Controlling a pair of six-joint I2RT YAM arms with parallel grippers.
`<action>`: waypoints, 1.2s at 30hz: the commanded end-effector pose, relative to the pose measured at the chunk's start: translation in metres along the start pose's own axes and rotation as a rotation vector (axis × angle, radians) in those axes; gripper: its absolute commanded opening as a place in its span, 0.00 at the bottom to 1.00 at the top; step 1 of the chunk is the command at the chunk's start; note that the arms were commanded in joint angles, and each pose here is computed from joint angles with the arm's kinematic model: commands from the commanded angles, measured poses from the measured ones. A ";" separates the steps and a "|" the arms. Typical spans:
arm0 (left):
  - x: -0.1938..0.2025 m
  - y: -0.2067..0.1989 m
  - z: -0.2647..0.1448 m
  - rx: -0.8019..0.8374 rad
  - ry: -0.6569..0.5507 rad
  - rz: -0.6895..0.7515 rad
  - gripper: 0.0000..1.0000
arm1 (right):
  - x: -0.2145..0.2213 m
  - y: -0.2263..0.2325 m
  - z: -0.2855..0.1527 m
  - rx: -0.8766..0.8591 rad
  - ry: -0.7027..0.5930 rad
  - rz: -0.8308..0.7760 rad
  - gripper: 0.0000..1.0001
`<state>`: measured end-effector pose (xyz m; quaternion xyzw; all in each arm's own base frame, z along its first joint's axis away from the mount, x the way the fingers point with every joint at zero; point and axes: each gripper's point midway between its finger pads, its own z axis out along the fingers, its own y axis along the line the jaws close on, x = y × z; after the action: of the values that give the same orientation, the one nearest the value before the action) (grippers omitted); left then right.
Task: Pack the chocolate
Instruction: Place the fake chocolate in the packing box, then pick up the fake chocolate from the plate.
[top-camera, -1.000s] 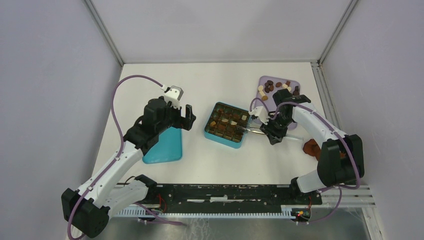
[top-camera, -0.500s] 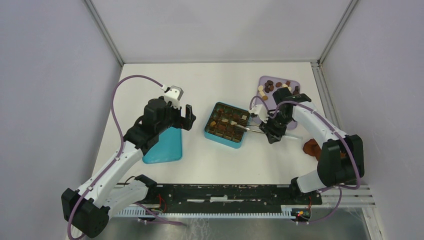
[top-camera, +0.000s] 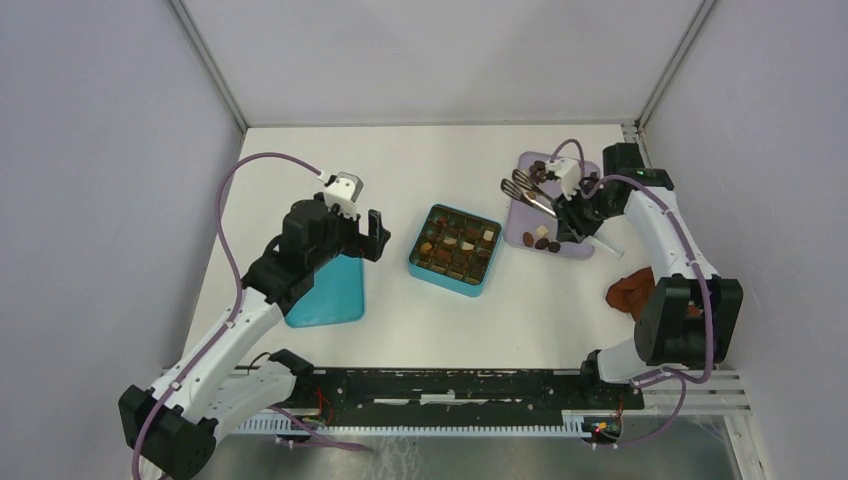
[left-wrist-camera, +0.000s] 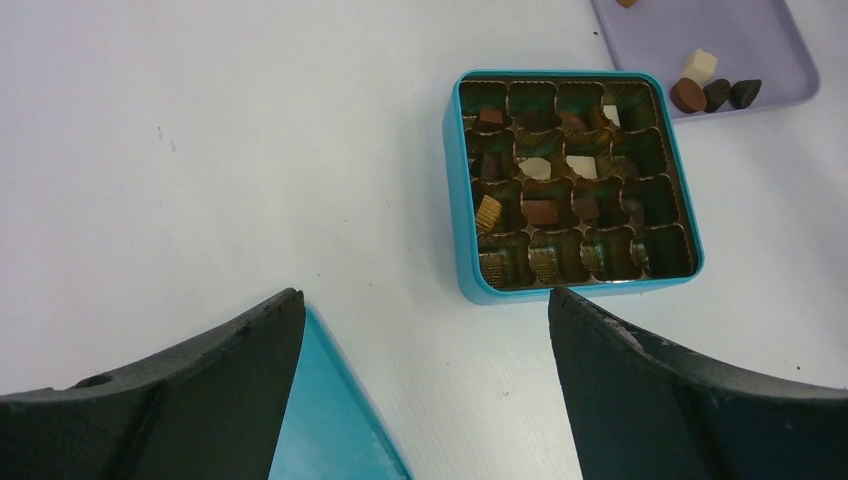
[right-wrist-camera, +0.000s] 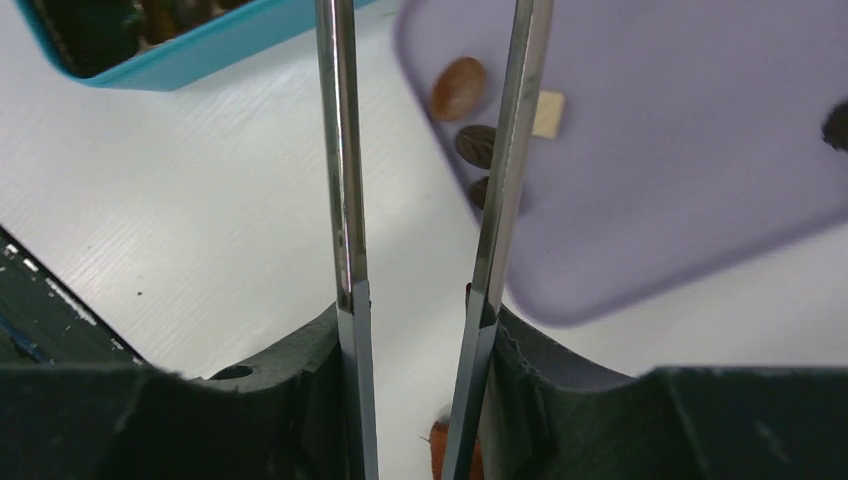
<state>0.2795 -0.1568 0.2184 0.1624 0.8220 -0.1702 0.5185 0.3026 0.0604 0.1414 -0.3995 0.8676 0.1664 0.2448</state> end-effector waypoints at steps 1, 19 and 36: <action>-0.011 0.001 -0.004 0.001 -0.046 0.025 0.96 | 0.002 -0.039 -0.012 0.089 -0.048 0.066 0.45; -0.011 0.000 -0.006 0.007 -0.051 0.023 0.96 | 0.050 -0.120 0.008 0.272 0.102 0.204 0.44; -0.011 -0.001 -0.006 0.012 -0.051 0.023 0.96 | 0.048 -0.146 0.037 0.240 0.111 0.293 0.37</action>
<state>0.2780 -0.1561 0.2229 0.1617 0.8179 -0.1723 0.5246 0.3778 -0.0390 0.0592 -0.2572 0.9440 0.0817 0.1896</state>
